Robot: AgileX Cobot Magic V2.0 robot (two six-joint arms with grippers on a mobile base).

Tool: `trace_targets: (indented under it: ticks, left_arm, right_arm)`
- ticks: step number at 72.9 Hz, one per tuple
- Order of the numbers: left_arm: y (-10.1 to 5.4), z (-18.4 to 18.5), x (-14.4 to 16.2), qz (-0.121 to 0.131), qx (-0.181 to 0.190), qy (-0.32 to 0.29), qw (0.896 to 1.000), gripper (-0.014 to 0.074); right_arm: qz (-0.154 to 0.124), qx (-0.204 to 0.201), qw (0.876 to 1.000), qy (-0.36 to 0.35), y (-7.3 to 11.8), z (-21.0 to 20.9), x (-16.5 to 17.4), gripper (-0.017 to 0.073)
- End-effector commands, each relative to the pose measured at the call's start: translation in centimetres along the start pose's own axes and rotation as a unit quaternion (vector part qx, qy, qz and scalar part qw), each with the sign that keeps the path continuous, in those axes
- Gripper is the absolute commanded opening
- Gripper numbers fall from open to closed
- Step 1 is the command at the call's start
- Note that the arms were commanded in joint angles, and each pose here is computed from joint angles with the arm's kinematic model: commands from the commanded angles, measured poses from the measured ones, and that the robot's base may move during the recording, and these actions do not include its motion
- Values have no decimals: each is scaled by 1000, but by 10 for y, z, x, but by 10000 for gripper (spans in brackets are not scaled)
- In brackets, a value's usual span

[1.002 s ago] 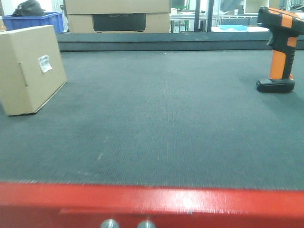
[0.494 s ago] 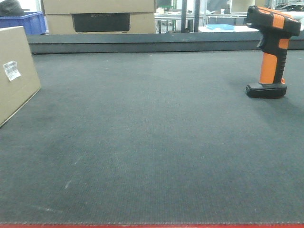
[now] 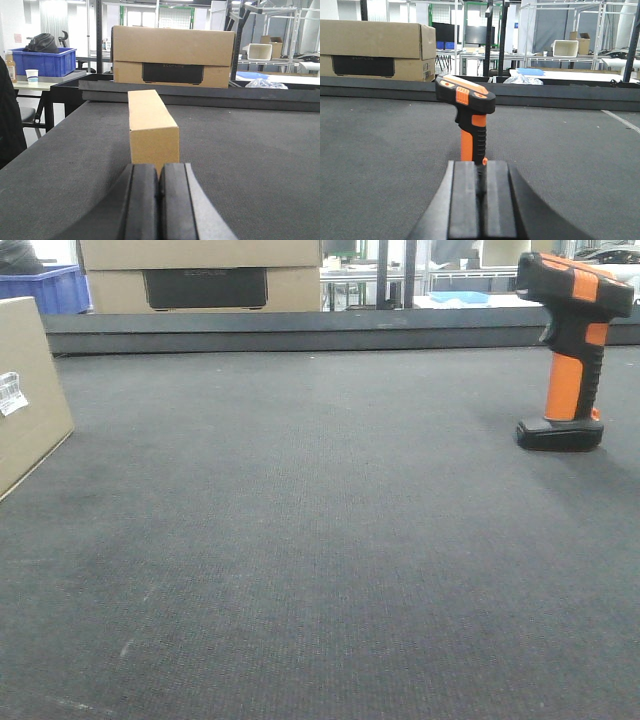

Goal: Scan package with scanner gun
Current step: 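Move the left gripper over the cardboard box and lower onto it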

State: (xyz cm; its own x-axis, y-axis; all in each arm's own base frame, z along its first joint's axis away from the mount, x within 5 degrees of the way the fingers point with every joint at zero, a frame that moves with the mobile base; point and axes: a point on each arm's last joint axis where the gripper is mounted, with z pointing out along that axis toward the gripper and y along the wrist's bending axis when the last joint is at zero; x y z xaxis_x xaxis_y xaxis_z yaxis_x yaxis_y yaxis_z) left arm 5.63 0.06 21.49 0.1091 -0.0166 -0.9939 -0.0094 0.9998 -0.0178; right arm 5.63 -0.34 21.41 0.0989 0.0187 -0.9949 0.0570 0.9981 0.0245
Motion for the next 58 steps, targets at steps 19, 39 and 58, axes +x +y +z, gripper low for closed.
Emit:
trace_targets:
  ticks: [19,39,58]
  left_arm:
    - [0,0,-2,0,4,-11,1000,-111]
    - [0,0,-2,-1,3,-10,1000,-111]
    - [-1,-3,-54,-1,2,8,1000,-111]
  right_arm:
    - [-3,1,1000,-11,0,0,-2,-168]
    - [-3,1,1000,-11,0,0,-2,-168]
    - [-3,1,1000,-11,0,0,-2,-168]
